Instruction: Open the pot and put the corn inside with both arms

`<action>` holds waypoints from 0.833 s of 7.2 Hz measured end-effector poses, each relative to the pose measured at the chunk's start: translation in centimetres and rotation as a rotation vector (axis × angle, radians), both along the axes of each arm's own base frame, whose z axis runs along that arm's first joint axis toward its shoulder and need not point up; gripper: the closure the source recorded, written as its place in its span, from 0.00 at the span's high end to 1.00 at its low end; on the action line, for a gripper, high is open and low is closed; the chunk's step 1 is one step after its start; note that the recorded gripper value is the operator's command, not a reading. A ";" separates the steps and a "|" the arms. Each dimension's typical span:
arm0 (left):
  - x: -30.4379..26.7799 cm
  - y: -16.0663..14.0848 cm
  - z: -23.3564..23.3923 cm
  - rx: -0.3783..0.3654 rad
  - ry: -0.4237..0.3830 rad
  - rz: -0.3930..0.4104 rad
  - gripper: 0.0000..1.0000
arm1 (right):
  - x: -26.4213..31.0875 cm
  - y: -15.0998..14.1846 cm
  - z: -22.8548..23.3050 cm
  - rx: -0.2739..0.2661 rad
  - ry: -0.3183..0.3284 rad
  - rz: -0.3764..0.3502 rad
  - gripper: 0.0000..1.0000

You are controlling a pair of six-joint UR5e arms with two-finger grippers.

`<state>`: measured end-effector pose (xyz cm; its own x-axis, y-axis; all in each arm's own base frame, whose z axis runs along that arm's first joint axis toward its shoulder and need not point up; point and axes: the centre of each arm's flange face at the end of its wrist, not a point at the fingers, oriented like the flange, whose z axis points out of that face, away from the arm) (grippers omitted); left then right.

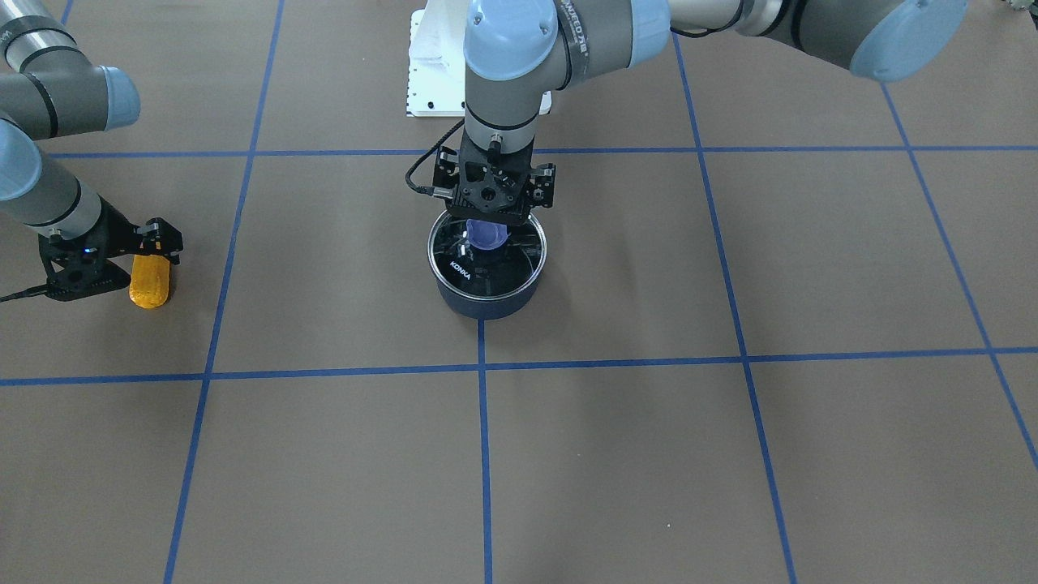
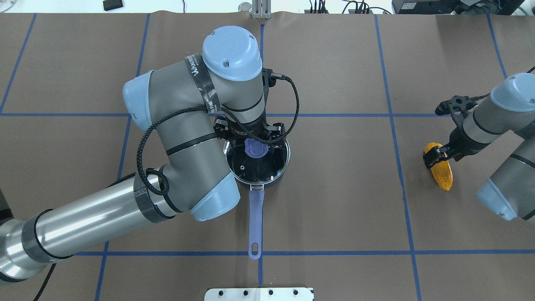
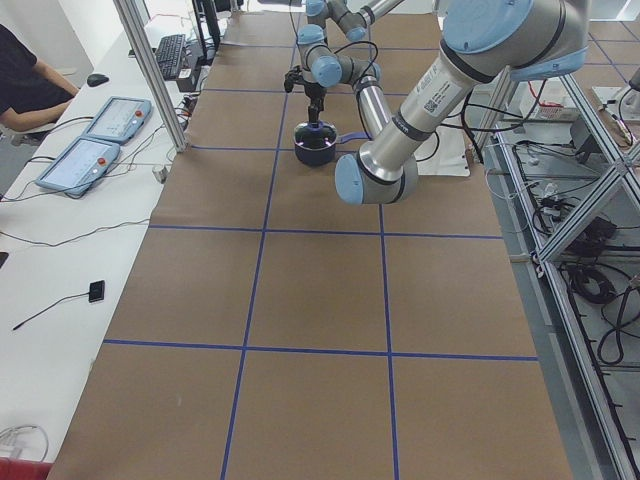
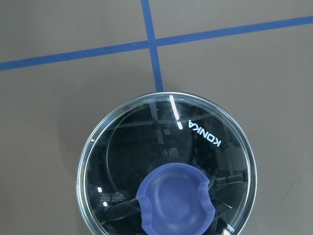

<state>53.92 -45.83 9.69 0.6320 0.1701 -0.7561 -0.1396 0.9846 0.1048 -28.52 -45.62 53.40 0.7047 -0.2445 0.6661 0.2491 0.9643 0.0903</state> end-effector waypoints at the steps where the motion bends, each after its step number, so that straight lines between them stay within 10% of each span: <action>1: 0.7 -0.4 0.5 0.004 0.010 -0.002 0.99 | -0.1 0.2 0.2 0.000 0.002 -0.007 0.78; 6: 1.3 -0.8 0.8 0.010 0.022 -0.003 0.99 | -0.8 0.5 0.5 0.018 0.011 -0.037 0.34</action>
